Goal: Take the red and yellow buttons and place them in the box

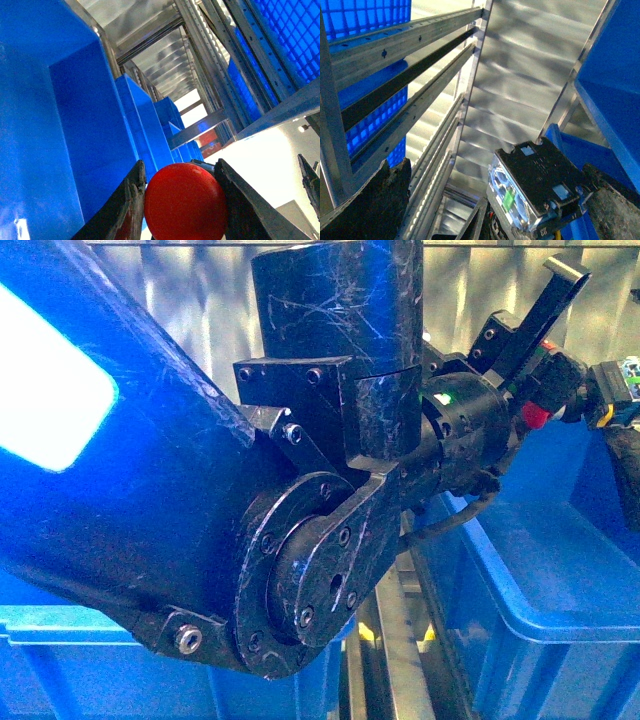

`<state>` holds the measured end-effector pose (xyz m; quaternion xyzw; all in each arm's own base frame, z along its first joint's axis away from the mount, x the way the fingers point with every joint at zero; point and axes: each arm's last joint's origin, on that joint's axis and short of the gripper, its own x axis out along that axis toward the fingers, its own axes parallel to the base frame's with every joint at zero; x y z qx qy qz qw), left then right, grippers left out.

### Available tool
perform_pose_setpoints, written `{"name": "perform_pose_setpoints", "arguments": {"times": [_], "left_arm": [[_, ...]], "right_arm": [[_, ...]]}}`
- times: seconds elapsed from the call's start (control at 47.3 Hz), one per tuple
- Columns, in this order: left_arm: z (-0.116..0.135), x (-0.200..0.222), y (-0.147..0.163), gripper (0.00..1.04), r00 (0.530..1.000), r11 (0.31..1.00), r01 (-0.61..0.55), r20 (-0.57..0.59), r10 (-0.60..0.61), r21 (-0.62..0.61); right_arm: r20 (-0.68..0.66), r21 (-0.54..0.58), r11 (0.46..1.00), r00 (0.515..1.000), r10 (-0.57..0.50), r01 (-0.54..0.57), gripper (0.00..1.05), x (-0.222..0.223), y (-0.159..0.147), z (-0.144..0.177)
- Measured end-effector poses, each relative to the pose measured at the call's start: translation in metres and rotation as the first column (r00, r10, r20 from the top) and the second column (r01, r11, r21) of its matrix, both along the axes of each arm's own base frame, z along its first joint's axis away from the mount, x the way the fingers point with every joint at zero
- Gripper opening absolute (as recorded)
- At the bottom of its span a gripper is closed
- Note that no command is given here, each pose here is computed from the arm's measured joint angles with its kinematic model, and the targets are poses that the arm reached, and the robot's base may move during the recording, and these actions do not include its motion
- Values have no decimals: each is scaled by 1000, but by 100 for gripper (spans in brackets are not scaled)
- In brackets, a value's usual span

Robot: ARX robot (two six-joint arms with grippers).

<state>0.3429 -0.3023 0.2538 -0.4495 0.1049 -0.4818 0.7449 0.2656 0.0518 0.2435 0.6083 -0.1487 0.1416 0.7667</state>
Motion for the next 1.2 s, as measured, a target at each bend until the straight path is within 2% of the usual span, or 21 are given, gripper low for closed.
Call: {"name": "perform_pose_setpoints", "arguments": {"times": [0.55,0.951,1.078,1.205], "left_arm": [[-2,2,-12,33,999,1000,-1,-35,2,19],[6,5,-19,32,999,1000,12,-35,-12,10],[7,7,-21,32,998,1000,0,-69,0,-12],[7,9,-23,32,997,1000,-8,-83,6,-19]], "right_arm": [[22,16,1000,1000,-22,22,98,-3,-8,6],[-1,29,999,999,-42,42,42,-2,-15,2],[-7,24,999,999,-34,34,30,-3,-16,-1],[-10,22,999,999,-32,33,26,-3,-17,-2]]}}
